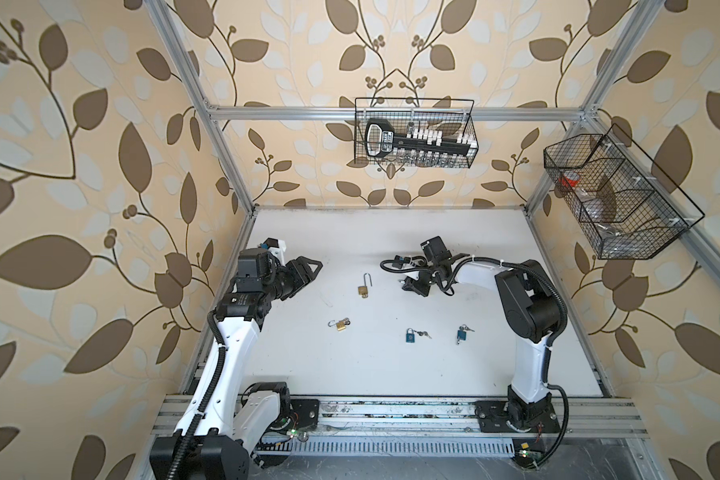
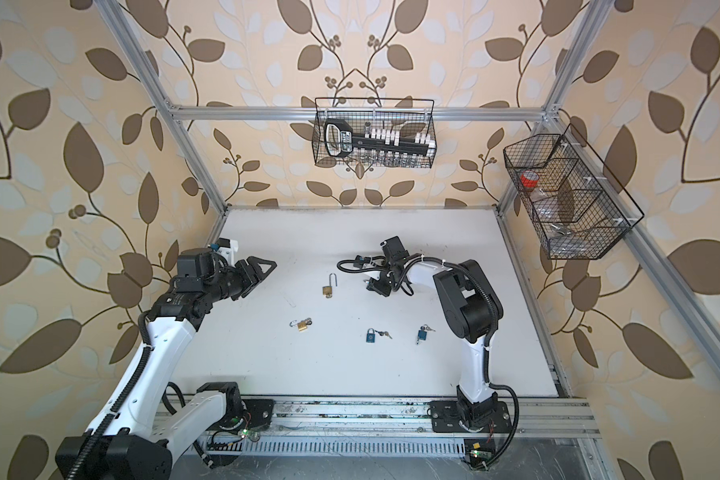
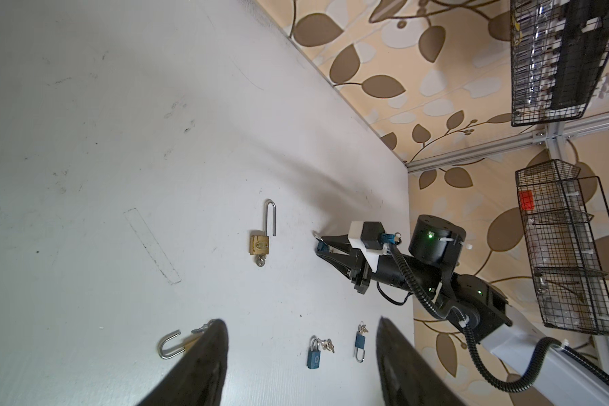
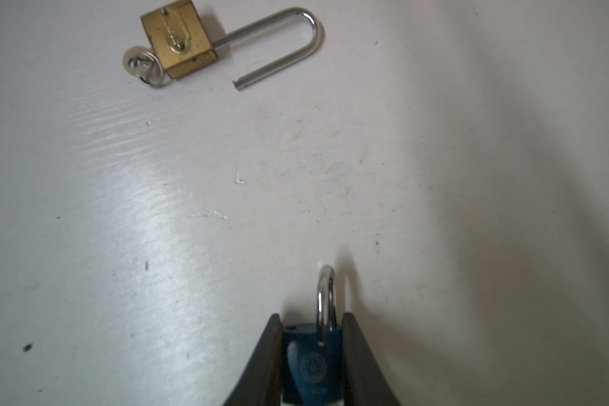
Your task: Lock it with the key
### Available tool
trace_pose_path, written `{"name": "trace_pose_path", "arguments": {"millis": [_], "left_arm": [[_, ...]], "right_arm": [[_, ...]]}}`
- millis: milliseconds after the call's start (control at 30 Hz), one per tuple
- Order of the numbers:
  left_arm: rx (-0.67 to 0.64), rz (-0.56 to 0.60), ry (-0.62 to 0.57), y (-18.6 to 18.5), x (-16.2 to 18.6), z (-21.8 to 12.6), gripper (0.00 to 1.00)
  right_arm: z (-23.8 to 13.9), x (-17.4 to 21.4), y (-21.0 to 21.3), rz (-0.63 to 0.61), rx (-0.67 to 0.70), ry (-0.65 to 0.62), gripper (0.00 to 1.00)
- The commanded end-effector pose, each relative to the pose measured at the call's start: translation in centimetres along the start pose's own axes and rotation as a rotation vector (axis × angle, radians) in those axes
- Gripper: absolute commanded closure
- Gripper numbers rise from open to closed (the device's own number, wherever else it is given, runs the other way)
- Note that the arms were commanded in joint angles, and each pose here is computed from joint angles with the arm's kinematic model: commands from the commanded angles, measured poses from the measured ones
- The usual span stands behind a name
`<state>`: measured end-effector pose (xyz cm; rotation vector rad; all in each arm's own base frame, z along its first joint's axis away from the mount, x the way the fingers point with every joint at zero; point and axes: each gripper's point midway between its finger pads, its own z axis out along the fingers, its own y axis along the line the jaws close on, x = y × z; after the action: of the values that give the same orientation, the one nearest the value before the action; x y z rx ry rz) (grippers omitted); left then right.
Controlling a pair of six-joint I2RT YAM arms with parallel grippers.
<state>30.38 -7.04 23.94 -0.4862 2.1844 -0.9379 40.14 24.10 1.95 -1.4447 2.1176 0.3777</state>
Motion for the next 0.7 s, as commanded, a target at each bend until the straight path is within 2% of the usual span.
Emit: {"name": "trace_pose_path", "arguments": {"millis": [0, 67, 133, 233, 333, 400, 500, 667], "left_arm": [[0.043, 0.090, -0.094, -2.1, -2.6, -1.0, 0.34], [0.049, 0.107, -0.117, -2.5, -3.3, -1.0, 0.34], [0.071, 0.125, -0.140, -3.1, -4.1, -0.9, 0.33], [0.109, 0.141, -0.183, -4.4, -5.8, -0.8, 0.30], [0.151, 0.162, -0.212, -5.9, -7.3, -0.5, 0.24], [0.188, 0.223, -0.203, -7.6, -7.4, -0.3, 0.19], [0.264, 0.357, -0.107, -11.2, -5.5, 0.2, 0.19], [0.465, 0.595, 0.114, -17.8, 0.3, -0.8, 0.22]], "right_arm": [[-0.7, 0.6, 0.9, 0.036, -0.002, 0.019, 0.83], [-2.3, -1.7, 1.3, 0.051, 0.007, -0.058, 0.85], [-4.3, -4.3, 1.5, 0.088, 0.030, -0.162, 0.99], [-7.9, -8.4, 2.5, 0.155, 0.010, -0.333, 1.00], [-10.5, -10.1, 3.5, 0.190, 0.008, -0.406, 1.00], [-12.2, -10.9, 3.7, 0.217, 0.017, -0.440, 1.00], [-14.8, -12.1, 3.8, 0.232, 0.030, -0.494, 1.00], [-19.5, -14.4, 6.4, 0.143, -0.045, -0.604, 1.00]]}}
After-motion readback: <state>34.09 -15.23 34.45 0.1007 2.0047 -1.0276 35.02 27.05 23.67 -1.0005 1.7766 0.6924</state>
